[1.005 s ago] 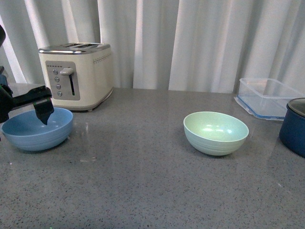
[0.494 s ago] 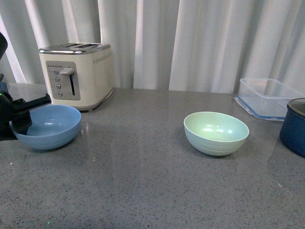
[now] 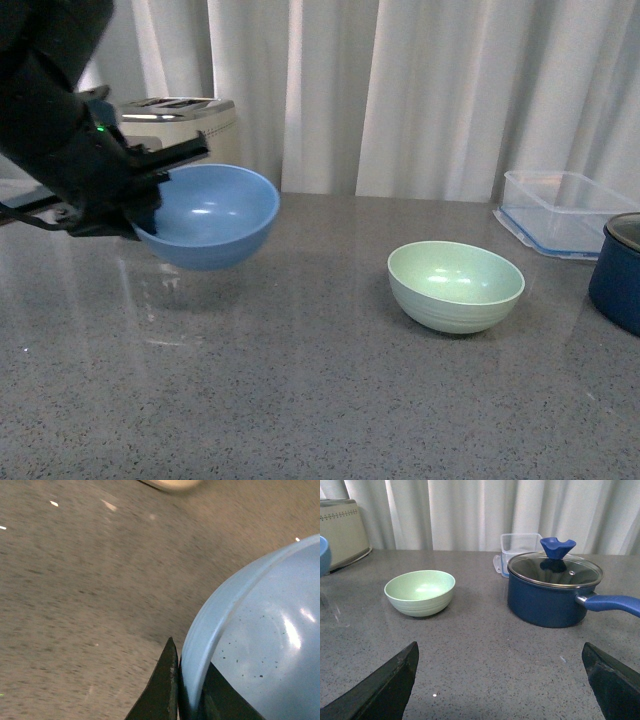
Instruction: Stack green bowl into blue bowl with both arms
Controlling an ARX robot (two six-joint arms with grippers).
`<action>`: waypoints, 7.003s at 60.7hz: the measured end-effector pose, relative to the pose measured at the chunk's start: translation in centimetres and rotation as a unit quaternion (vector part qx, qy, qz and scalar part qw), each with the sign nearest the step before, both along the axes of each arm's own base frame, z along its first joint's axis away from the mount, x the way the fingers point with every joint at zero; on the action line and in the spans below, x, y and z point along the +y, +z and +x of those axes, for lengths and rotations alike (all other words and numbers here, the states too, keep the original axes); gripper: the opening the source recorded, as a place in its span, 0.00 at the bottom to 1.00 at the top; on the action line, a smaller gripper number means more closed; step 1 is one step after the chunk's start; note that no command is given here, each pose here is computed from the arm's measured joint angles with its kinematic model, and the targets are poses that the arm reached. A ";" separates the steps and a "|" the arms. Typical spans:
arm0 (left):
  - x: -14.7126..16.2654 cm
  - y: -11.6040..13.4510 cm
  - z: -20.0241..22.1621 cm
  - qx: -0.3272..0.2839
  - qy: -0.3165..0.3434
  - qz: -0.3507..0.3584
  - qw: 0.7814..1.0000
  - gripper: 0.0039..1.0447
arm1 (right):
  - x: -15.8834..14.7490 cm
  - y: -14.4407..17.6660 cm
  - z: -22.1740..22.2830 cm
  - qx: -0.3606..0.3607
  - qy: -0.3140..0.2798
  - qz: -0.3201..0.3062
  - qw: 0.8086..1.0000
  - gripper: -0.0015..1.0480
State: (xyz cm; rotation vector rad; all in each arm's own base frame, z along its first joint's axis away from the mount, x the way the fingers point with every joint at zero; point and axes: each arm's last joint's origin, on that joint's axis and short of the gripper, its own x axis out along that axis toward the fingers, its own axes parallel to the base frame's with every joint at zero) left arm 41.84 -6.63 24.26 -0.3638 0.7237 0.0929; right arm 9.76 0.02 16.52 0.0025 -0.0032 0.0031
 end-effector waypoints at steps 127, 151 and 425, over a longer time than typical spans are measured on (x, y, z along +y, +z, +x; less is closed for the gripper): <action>6.6 -6.6 -25.1 -0.347 -0.044 0.173 0.921 0.03 | 0.0 0.0 0.0 0.000 0.000 0.000 1.000 0.90; 6.6 -7.6 -27.5 -0.351 -0.044 0.173 0.919 0.03 | 0.0 0.0 0.0 0.000 0.000 0.000 1.000 0.90; 6.6 -7.2 -32.2 -0.360 -0.043 0.175 0.915 0.94 | 19.5 6.1 31.4 0.327 0.150 0.057 0.931 0.32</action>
